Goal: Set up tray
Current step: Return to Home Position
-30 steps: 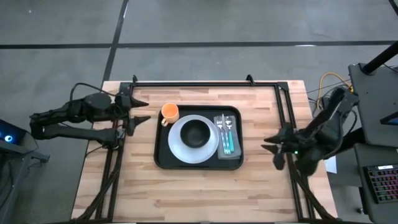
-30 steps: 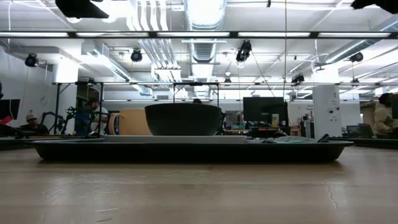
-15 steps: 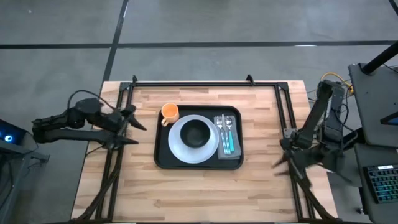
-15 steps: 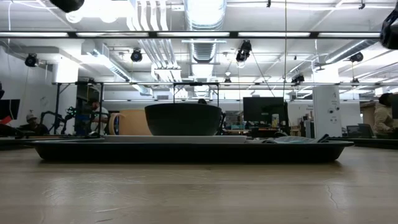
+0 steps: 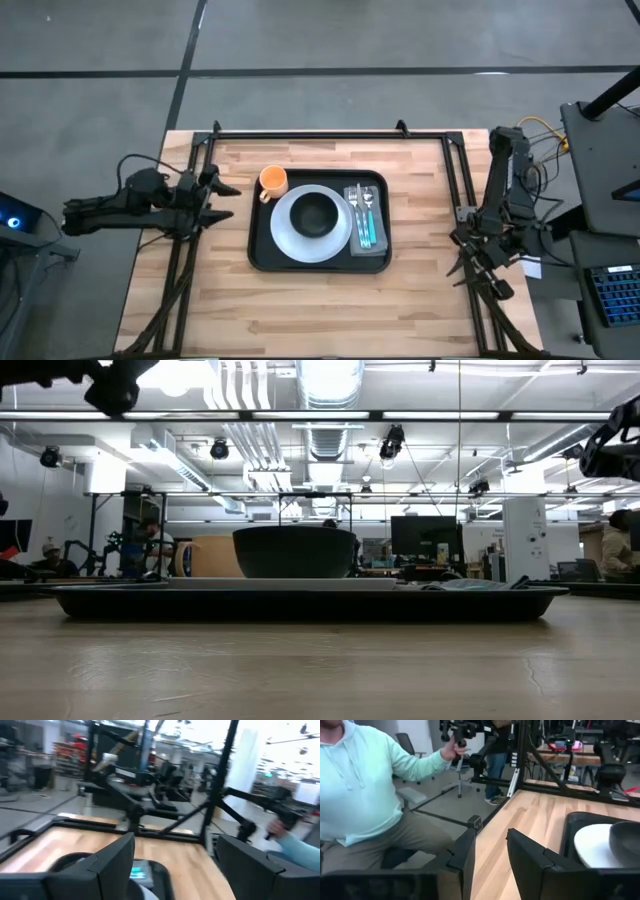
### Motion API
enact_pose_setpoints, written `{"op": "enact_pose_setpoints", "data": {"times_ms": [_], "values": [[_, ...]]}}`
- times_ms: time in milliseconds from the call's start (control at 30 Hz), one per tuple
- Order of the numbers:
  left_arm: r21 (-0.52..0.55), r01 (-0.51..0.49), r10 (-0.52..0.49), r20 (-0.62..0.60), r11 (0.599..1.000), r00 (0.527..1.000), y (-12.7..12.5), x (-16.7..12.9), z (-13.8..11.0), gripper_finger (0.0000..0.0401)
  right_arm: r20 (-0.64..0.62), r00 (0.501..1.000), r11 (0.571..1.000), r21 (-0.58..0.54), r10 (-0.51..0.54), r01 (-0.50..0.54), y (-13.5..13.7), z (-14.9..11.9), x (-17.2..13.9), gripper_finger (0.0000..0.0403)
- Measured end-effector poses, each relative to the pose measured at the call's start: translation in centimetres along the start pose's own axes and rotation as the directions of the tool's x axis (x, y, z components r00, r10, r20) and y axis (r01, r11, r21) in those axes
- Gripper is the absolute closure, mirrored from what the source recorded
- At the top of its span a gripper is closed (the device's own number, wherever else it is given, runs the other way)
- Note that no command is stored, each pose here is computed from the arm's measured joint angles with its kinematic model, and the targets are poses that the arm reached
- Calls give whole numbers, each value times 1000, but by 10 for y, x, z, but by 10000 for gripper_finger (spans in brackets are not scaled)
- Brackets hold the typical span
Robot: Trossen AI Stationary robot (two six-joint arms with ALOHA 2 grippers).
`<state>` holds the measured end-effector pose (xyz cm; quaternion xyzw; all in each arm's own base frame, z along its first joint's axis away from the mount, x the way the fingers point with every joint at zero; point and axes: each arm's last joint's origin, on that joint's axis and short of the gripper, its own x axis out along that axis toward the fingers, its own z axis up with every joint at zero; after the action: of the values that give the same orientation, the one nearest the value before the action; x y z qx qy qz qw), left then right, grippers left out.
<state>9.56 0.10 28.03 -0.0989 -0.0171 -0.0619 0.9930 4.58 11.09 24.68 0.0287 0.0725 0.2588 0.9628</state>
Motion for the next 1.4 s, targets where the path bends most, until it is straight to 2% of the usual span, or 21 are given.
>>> {"op": "enact_pose_setpoints", "data": {"times_ms": [167, 267, 367, 500, 633, 733, 867, 1000, 1067, 1167, 1400], "values": [[10, -53, 52, 60, 999, 997, 4, -4, -15, 139, 34, 999, 1000, 29, 11, -12, -4, -12, -1, 297], [22, 20, -22, 112, 1000, 993, 4, -7, -25, 139, 48, 999, 1000, 26, 13, -15, -4, -13, -1, 296], [-1, 135, -135, 89, 991, 987, 3, -9, -41, 139, 49, 999, 1000, 23, 13, -14, -5, -13, -2, 298], [-68, 165, -159, 83, 984, 984, 6, -11, -60, 139, 56, 998, 999, 29, 16, -17, -4, -9, -2, 304], [-81, 199, -190, 102, 977, 976, 7, -10, -75, 139, 61, 998, 1000, 13, 17, -18, -4, -6, -3, 309], [-70, 240, -230, 131, 968, 964, 4, -9, -78, 139, 68, 998, 1000, 19, 18, -20, -5, -3, -4, 309], [-79, 269, -261, 100, 960, 960, 3, -6, -86, 139, 67, 998, 1000, 20, 20, -21, -4, -3, -4, 306], [-42, 303, -297, 122, 952, 947, -1, -6, -85, 139, 66, 998, 999, 26, 22, -23, -4, -3, -4, 302], [-23, 316, -312, 109, 948, 944, -2, -6, -87, 139, 67, 996, 997, 61, 53, -57, -5, -2, -5, 301], [2, 321, -319, 111, 947, 941, -3, -6, -86, 139, 89, 981, 976, 118, 170, -180, -6, 2, -11, 301], [10, 319, -318, 109, 948, 942, -3, -6, -87, 139, 151, 930, 938, 44, 335, -345, -17, 8, -27, 304]]}}
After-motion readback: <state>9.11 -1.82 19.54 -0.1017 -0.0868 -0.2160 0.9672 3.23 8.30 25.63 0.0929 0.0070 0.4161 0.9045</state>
